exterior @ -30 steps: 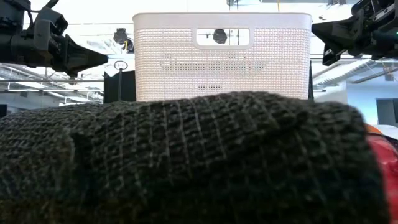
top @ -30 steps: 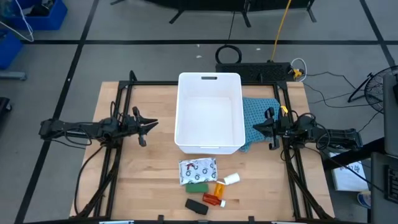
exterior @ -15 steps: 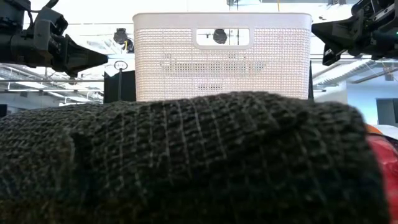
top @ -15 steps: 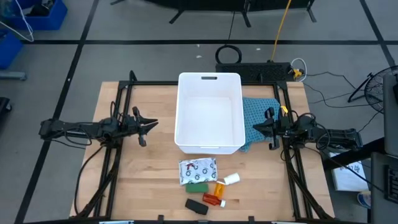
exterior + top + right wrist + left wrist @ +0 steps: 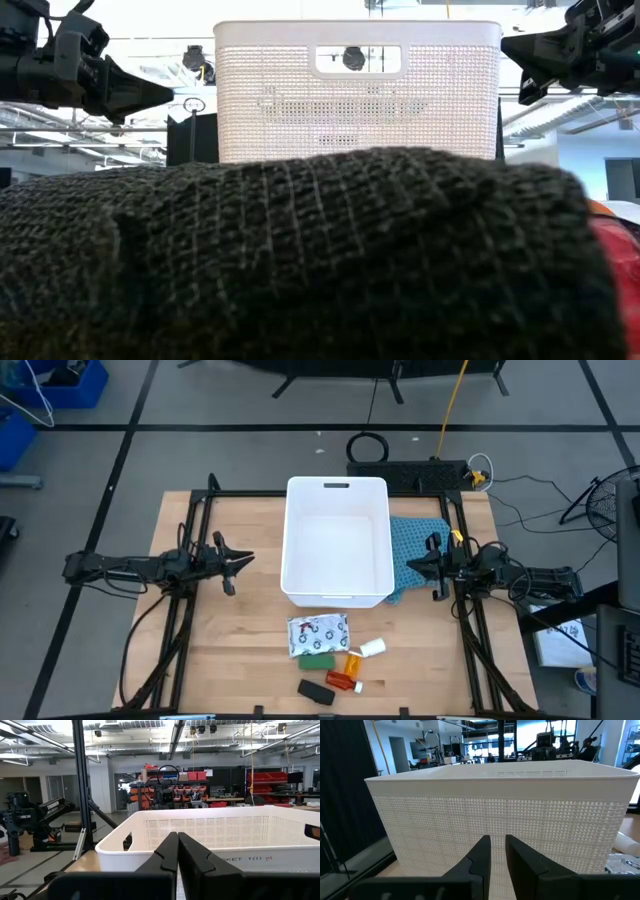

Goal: Pick & place medical supplies in basket/bin
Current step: Put the white pill bottle into the white bin

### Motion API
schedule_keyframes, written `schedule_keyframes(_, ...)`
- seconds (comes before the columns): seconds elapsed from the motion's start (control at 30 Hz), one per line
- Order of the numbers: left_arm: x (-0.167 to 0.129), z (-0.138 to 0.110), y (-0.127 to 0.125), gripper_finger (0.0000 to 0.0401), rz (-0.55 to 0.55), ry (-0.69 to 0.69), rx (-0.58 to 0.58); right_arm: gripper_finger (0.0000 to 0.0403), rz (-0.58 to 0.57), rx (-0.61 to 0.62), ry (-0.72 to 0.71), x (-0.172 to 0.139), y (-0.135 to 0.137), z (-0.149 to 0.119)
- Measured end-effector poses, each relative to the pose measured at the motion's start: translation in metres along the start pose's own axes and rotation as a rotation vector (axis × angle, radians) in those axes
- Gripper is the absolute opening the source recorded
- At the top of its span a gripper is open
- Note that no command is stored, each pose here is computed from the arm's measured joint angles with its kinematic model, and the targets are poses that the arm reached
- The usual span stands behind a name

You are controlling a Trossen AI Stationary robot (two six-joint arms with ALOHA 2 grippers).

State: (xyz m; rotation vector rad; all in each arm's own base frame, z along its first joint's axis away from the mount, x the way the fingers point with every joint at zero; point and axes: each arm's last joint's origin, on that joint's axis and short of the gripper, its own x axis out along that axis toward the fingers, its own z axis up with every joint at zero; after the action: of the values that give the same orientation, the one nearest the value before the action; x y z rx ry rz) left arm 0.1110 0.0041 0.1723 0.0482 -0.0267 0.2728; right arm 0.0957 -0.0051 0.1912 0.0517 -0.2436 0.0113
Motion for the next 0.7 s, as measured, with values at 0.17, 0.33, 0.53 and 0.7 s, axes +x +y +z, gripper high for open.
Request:
schedule_keyframes(0.17,-0.0001,0.0044,0.0003,0.0063,0.003,-0.044,-0.014,0.0,0.0,0.039,0.0,0.0,0.0,-0.0001)
schedule_keyframes(0.33,-0.0002,0.0066,0.0004,0.0063,0.0,-0.066,-0.117,0.0,0.0,0.041,0.0,0.0,0.0,0.0)
schedule_keyframes(0.53,-0.0002,0.0063,0.0004,0.0063,-0.012,-0.063,-0.438,0.0,0.0,0.029,-0.016,0.0,0.0001,0.0016)
schedule_keyframes(0.7,-0.0002,0.0062,0.0004,0.0063,-0.01,-0.061,-0.444,0.0,0.002,-0.015,-0.046,-0.0001,0.0003,0.0044)
